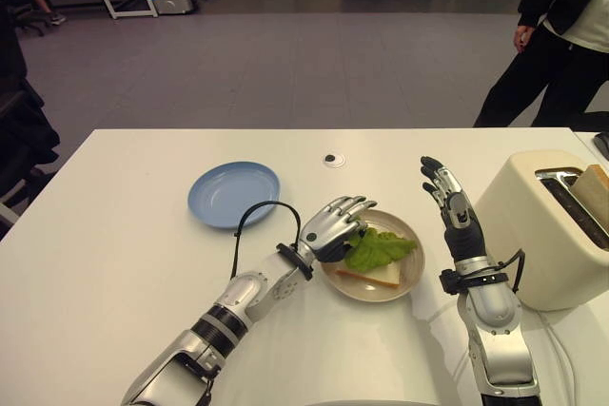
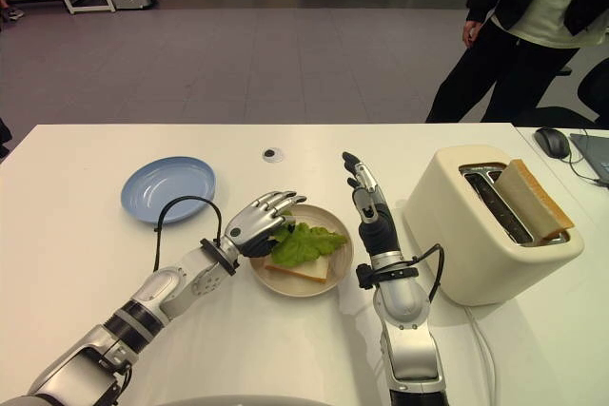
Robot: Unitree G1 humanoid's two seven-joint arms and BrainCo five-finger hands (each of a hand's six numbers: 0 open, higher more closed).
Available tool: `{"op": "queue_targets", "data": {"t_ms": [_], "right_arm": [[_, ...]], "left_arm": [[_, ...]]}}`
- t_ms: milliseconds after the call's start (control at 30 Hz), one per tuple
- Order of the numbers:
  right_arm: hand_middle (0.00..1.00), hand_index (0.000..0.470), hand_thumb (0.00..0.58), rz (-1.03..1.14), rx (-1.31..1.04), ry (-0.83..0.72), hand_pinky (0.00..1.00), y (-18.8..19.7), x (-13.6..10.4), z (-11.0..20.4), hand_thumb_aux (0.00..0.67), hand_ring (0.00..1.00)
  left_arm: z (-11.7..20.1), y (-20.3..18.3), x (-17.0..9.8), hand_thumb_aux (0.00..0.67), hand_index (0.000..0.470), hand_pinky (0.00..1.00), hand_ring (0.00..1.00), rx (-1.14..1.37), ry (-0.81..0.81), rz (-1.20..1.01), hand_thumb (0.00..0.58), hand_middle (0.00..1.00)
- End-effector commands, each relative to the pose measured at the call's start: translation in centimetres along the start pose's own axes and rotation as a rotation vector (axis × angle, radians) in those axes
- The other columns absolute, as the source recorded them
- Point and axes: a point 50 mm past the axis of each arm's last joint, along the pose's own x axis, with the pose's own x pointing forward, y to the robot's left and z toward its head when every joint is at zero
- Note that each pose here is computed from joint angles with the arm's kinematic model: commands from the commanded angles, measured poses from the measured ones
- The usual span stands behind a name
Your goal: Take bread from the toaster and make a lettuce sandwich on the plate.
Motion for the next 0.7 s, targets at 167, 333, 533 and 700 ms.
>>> {"op": "queue_targets", "data": {"t_ms": [167, 333, 533, 700], "right_arm": [[0.00, 0.000, 0.000, 0.003, 0.003, 0.003, 0.00, -0.1, 0.3, -0.2, 0.000, 0.00], [0.00, 0.000, 0.000, 0.013, 0.004, 0.012, 0.00, 0.0, 0.3, -0.5, 0.000, 0.00], [0.00, 0.000, 0.000, 0.007, -0.003, -0.007, 0.00, -0.4, 0.4, 0.0, 0.000, 0.00], [0.00, 0.000, 0.000, 0.006, -0.010, -0.020, 0.00, -0.6, 0.3, 0.3, 0.000, 0.00]], "left_arm": [[-0.8, 2.2, -0.5, 0.000, 0.000, 0.00, 0.00, 0.029, 0.015, 0.047, 0.000, 0.00], [-0.2, 5.4, -0.5, 0.000, 0.000, 0.00, 0.00, 0.013, 0.011, 0.137, 0.000, 0.00], [-1.2, 8.0, -1.3, 0.000, 0.000, 0.00, 0.00, 0.046, 0.062, 0.185, 0.000, 0.00], [-2.4, 8.3, -1.7, 0.000, 0.000, 0.00, 0.00, 0.046, 0.115, 0.197, 0.000, 0.00]]}}
